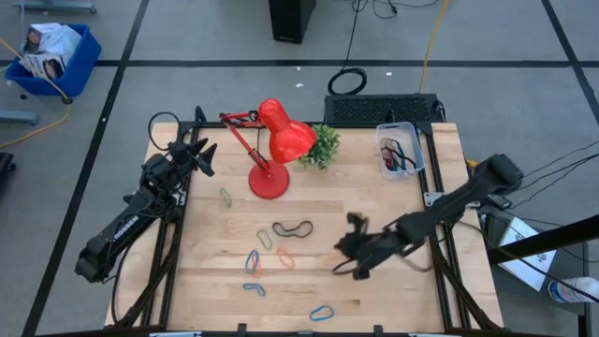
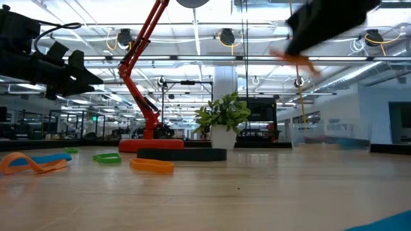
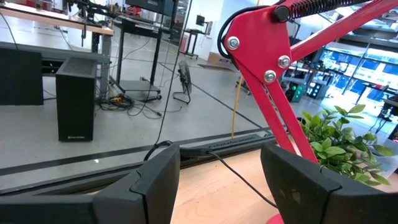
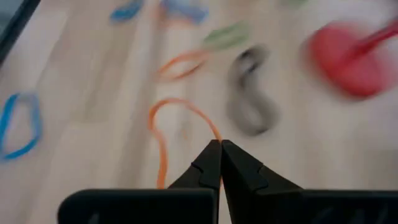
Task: Pick and place rubber bands into bin
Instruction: Put the bottom orange rubber band into the transparent bin
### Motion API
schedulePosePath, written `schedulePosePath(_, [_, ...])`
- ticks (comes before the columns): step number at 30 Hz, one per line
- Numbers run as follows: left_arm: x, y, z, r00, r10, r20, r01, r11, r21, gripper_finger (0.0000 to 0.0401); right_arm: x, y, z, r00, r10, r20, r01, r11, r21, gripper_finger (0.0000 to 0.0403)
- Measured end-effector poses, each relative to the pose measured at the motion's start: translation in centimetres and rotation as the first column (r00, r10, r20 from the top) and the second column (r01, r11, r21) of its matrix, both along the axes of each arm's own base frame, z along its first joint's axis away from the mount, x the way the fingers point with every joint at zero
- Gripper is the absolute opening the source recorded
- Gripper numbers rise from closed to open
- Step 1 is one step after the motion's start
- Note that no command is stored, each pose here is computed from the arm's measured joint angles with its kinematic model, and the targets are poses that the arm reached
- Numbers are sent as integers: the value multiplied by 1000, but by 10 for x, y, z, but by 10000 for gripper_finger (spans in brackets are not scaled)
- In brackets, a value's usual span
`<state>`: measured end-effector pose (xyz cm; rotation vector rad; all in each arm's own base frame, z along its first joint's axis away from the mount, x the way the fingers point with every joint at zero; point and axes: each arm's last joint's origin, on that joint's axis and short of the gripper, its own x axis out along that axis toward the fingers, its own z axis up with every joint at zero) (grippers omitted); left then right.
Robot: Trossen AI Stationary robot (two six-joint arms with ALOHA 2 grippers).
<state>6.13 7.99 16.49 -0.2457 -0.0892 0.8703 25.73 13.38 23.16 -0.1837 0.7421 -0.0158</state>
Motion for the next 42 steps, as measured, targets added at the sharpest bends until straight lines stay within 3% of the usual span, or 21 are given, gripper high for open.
schedulePosePath(4, [0,0,0,1000,0,-2,0,1000,0,230,-23,-17,37,979,-112,169,141,975,-169,0])
schedulePosePath(7, [0,0,0,1000,0,-2,0,1000,1,230,-38,-31,58,934,-217,284,293,919,-263,0])
schedulePosePath(11, [0,0,0,1000,0,-3,0,1000,2,230,-52,-48,74,819,-374,434,536,769,-349,0])
schedulePosePath(15, [0,0,0,1000,0,-3,0,1000,2,230,-65,-64,83,723,-463,513,678,621,-394,0])
schedulePosePath(20, [0,0,0,1000,1,-7,0,1000,6,230,-83,-92,90,620,-566,544,775,551,-310,0])
schedulePosePath(26, [0,0,0,1000,5,-8,-5,1000,8,230,-104,-135,88,528,-728,438,847,487,-213,0])
schedulePosePath(33, [0,0,0,1000,9,-9,-9,1000,8,230,-118,-178,63,390,-901,190,917,360,-173,0])
schedulePosePath(39, [0,0,0,1000,10,-9,-10,1000,8,230,-125,-199,21,316,-949,1,935,311,-168,0])
schedulePosePath(42, [0,0,0,1000,10,-9,-10,1000,8,230,-128,-206,0,312,-949,-50,933,316,-172,0])
